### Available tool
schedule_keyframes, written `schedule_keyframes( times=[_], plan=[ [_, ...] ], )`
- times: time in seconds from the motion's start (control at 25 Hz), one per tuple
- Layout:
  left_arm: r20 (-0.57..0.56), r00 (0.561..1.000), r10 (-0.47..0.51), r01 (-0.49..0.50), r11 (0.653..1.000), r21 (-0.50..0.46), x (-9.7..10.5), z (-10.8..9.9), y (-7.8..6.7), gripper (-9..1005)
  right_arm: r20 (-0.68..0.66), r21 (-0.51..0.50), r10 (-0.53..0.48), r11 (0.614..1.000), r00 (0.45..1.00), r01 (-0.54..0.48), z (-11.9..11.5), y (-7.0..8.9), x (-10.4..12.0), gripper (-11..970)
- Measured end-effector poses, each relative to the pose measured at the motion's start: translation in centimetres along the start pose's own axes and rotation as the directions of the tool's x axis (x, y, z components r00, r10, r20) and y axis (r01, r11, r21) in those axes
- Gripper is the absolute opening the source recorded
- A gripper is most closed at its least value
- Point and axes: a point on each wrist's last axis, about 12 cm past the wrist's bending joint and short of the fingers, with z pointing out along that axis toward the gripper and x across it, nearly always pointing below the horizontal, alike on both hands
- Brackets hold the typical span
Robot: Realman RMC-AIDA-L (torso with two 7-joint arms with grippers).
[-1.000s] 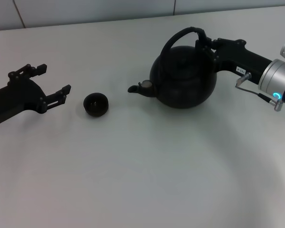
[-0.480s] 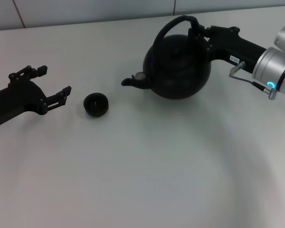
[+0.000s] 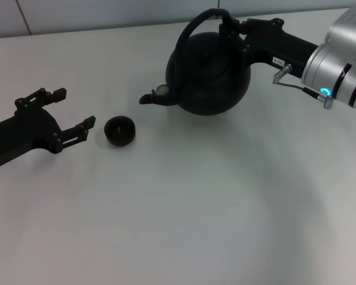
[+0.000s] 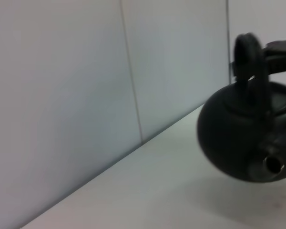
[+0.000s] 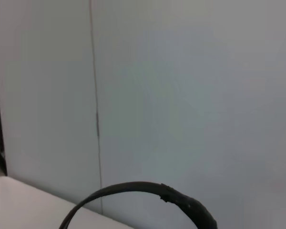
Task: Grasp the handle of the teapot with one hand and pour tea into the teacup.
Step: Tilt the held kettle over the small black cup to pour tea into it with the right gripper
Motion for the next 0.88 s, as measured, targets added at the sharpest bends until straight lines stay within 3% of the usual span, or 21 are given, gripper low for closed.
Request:
schedule_keyframes(
  times=[0.52, 0.88],
  plan=[
    [0.143, 0.989, 0.022, -0.047, 0.984, 0.17, -1.0, -4.2, -2.6, 807, -0.051, -0.026, -0.079, 0.997, 0.996, 0.078, 1.4, 0.1, -0.6, 139],
    [0.162, 0.987, 0.006, -0.037, 0.981, 0.192, -1.1, -5.3, -3.0, 806, -0.067, -0.049, -0.127, 0.991, 0.99, 0.124, 2.3, 0.2, -1.1, 139]
  ],
)
